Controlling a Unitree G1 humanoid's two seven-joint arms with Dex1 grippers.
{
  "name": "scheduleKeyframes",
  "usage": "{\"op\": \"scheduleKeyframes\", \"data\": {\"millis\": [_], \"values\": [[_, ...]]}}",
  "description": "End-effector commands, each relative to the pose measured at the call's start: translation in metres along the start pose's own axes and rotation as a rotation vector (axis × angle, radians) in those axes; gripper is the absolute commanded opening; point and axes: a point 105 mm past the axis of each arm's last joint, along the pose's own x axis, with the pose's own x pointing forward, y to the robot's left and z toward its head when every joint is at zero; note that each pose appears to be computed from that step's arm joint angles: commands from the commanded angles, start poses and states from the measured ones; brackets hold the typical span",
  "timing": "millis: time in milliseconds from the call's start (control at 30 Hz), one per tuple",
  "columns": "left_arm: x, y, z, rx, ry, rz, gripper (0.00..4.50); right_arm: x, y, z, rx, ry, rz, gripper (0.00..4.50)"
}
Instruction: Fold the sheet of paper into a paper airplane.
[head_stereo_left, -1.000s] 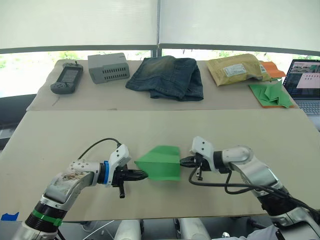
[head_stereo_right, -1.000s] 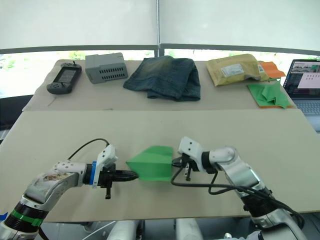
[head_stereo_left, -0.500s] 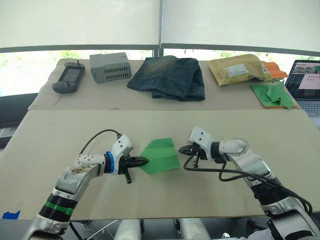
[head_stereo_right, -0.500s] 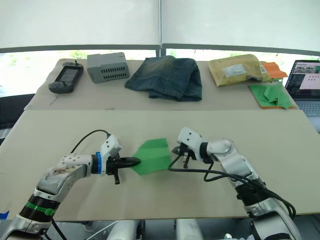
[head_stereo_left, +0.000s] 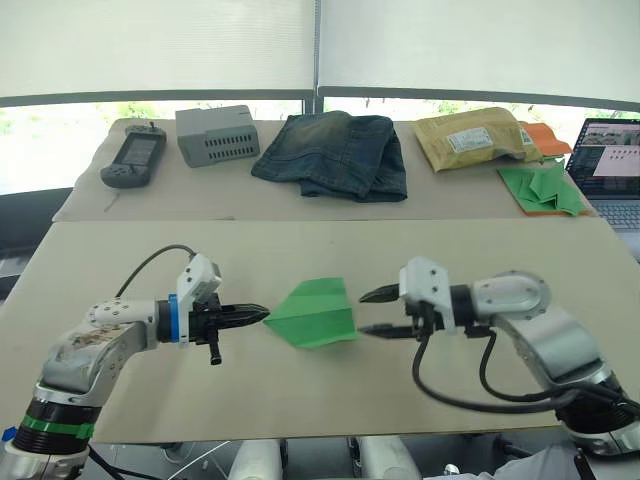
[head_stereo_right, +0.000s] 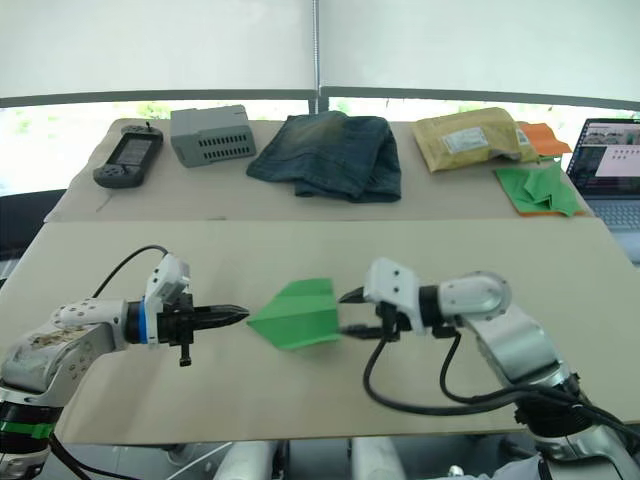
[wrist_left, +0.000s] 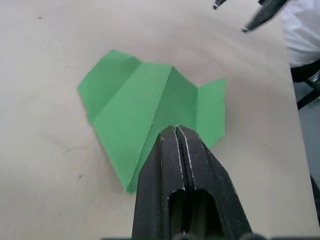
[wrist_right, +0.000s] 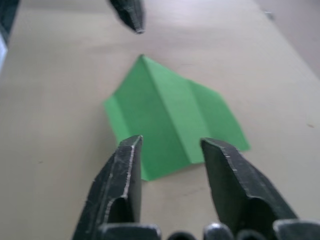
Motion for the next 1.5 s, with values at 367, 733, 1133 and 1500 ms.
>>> {"op": "scheduleKeyframes", "data": {"millis": [367,733,1133,1500], "values": [[-0.01,-0.006,0.004,-0.013,-0.009,0.024,0.0,0.043,-0.004,-0.017,-0.165,0.055,-0.07,1.74],[-0.004,-0.006,0.006,0.005,-0.007,0.019,0.0,0.058,-0.024,-0.011,-0.203,0.022,-0.195,0.04],[0.003,-0.006,0.009,0.005,-0.008,-0.005,0.0,0.049,-0.023,-0.018,-0.326,0.08,-0.147,0.04],[0.009,-0.007,0.01,0.013,0.005,-0.035,0.0,0.052,-0.016,-0.03,-0.361,0.122,-0.099,2.97]]}}
